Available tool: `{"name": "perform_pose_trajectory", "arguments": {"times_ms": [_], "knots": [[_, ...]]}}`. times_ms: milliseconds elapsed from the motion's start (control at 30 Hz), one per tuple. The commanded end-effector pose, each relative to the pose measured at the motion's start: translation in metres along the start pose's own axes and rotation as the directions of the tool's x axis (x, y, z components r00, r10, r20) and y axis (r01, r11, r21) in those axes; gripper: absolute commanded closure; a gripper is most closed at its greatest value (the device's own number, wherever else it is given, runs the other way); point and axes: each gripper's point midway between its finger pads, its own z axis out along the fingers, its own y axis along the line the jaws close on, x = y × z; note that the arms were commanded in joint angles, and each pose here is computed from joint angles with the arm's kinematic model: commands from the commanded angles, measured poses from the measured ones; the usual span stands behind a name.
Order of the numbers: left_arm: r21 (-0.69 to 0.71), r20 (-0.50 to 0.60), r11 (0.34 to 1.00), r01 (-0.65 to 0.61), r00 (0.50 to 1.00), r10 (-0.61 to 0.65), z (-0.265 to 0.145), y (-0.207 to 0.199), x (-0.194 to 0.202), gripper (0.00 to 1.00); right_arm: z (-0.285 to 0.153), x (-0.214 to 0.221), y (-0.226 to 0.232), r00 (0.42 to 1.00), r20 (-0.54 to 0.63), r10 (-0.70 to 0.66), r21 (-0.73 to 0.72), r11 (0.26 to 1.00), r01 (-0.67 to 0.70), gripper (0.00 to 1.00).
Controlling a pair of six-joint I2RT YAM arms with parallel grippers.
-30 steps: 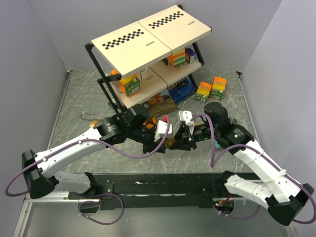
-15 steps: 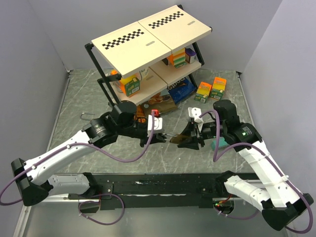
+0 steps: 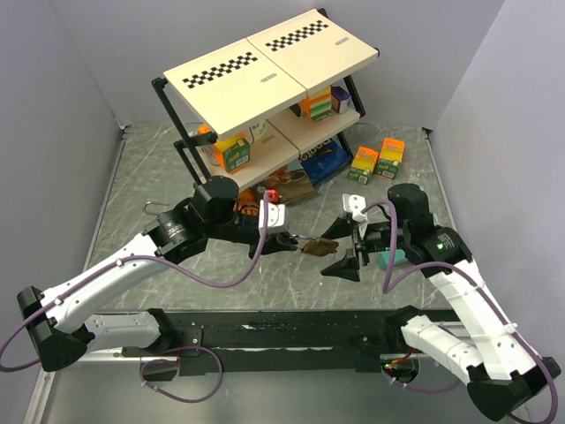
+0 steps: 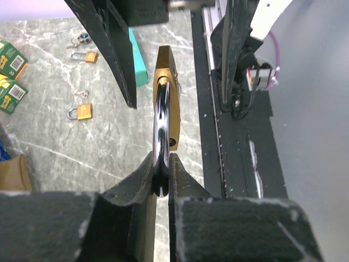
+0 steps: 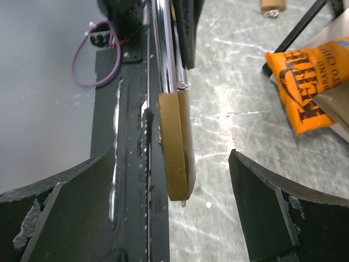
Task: Lock with the key
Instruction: Lock the lock.
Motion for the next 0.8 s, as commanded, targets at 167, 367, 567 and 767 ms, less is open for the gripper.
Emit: {"name": "perform_pose_trajectory", "arguments": {"times_ms": [167,367,567,767], "knots": [[0.022,0.302,0.999,-0.041,0.953,0.033,-0.023,-0.002,-0.094,0.99,0.005,-0.03,-0.008,0.984,0.166,-0.058,0.013,0.998,0.057,0.08],[0.04,0.326,0.999,-0.02,0.945,0.006,-0.021,-0.002,-0.099,0.99,0.008,-0.046,-0.008,0.978,0.194,-0.074,-0.022,0.997,0.08,0.15],[0.055,0.341,0.998,0.043,0.938,-0.059,-0.02,-0.002,-0.1,0.99,0.01,-0.05,-0.004,0.977,0.198,-0.074,-0.054,0.995,0.087,0.4],[0.047,0.323,0.998,0.052,0.944,-0.064,-0.019,0.001,-0.09,0.99,0.008,-0.054,0.0,0.977,0.199,-0.075,-0.061,0.994,0.089,0.49]]}}
